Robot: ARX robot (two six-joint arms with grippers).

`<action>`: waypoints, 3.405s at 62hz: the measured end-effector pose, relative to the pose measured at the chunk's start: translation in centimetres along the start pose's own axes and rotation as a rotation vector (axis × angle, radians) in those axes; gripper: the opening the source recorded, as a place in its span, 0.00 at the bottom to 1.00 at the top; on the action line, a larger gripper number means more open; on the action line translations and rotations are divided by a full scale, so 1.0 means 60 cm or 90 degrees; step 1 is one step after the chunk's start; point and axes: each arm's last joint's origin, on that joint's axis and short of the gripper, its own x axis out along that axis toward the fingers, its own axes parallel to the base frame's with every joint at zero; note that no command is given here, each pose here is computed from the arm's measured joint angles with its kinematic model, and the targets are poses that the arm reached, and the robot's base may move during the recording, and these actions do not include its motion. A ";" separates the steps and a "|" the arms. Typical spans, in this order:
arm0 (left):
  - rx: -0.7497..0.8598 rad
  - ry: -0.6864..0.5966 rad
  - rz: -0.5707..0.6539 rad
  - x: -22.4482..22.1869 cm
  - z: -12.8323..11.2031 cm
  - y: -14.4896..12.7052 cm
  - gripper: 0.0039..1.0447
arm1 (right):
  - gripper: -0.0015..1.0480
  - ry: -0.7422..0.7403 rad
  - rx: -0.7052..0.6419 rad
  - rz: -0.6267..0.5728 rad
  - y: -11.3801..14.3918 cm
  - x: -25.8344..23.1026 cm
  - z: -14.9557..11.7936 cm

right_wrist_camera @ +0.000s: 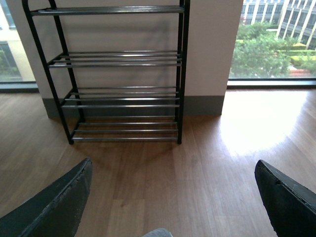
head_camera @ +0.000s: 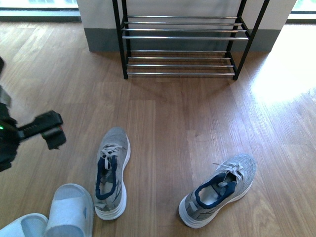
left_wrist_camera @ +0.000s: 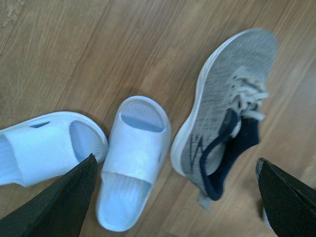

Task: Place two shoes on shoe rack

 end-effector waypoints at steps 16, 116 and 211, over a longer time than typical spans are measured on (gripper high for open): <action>0.131 0.063 -0.068 0.098 0.002 -0.072 0.91 | 0.91 0.000 0.000 0.000 0.000 0.000 0.000; 0.267 0.078 -0.013 0.291 -0.033 -0.073 0.01 | 0.91 0.000 0.000 0.000 0.000 0.000 0.000; 0.221 -0.552 0.067 -0.377 -0.130 0.020 0.01 | 0.91 0.000 0.000 0.000 0.000 0.000 0.000</action>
